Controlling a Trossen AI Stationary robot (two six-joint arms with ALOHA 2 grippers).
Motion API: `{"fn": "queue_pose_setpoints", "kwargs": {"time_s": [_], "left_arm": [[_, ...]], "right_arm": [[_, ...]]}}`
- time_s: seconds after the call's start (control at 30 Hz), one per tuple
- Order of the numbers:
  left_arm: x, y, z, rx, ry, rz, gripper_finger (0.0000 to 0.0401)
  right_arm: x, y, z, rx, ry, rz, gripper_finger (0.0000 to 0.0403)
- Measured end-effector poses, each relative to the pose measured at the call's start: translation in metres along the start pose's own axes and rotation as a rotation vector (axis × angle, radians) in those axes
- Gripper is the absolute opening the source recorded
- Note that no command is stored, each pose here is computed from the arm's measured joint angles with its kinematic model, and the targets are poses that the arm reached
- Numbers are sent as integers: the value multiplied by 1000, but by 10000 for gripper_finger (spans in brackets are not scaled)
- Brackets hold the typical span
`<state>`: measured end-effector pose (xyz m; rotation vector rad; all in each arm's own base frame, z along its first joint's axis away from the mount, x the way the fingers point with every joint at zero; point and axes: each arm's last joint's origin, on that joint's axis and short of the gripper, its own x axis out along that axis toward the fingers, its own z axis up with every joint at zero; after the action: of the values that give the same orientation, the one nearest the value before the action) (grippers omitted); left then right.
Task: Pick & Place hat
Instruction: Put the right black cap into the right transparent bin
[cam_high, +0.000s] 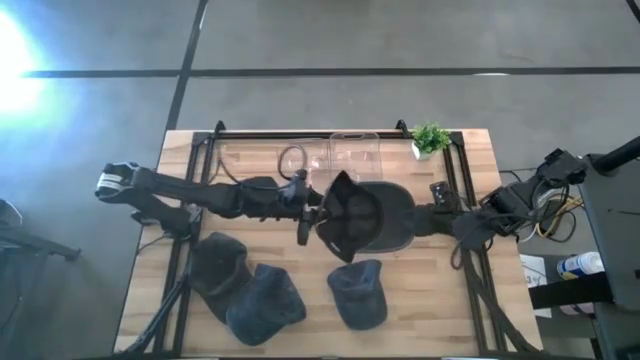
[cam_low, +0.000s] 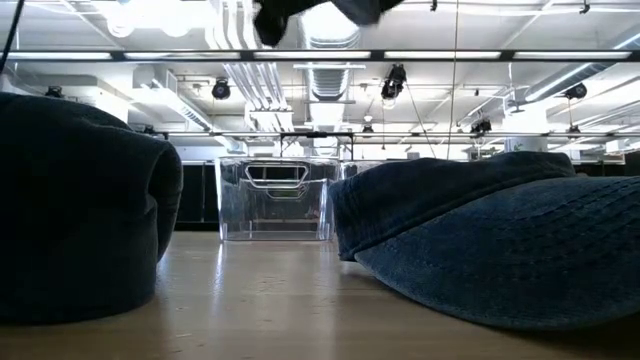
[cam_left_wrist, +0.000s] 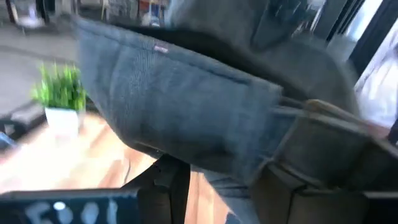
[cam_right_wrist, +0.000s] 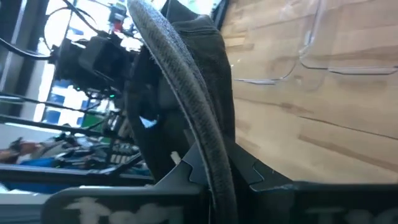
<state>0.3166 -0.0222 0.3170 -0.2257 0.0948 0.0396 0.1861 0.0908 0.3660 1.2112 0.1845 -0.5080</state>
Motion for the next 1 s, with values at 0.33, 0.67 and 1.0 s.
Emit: {"fn": "queue_pose_setpoints", "kwargs": {"time_s": [0.33,0.67,1.0], "left_arm": [[45,4,-4,-12,52,-61,140],[84,16,-20,-2,167,-15,140],[105,18,-25,41,260,69,140]], "right_arm": [[45,5,-6,-52,56,-34,13],[58,5,-8,-117,111,-36,13],[67,-5,-17,-159,143,-73,13]]}}
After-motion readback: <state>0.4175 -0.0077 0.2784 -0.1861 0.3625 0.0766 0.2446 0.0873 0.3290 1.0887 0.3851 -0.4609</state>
